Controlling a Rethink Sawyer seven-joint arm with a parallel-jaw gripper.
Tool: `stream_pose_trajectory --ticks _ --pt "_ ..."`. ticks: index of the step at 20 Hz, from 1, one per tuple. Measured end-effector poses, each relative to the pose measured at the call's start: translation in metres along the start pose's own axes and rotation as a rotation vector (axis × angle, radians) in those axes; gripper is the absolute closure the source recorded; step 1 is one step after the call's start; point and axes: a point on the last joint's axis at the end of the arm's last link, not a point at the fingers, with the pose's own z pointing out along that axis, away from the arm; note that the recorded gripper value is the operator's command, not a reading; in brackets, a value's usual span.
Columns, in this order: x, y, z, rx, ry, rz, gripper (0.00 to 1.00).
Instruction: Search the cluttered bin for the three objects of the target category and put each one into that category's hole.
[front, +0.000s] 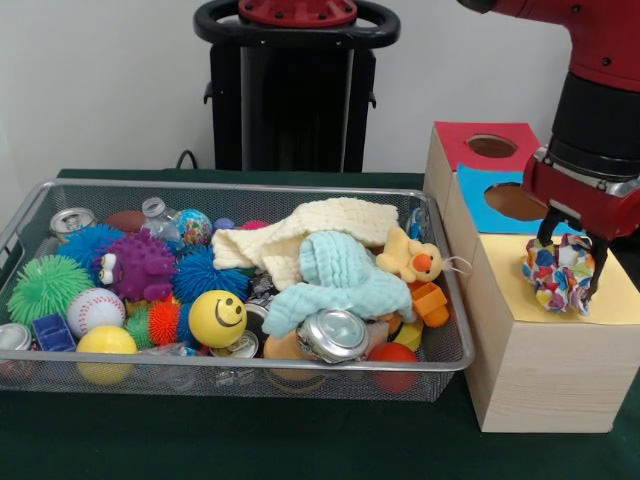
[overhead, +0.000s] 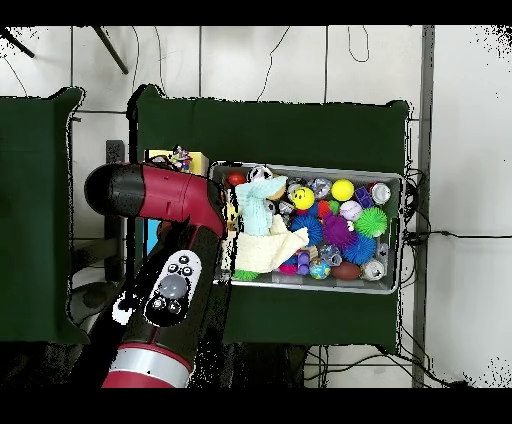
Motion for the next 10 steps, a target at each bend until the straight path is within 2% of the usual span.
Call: stream_pose_trajectory --ticks 9,10 --pt "0.0 -0.001 -0.0009 0.0 0.004 0.007 0.0" --pt "0.0003 -0.0017 -0.0013 0.0 0.007 0.012 1.0"
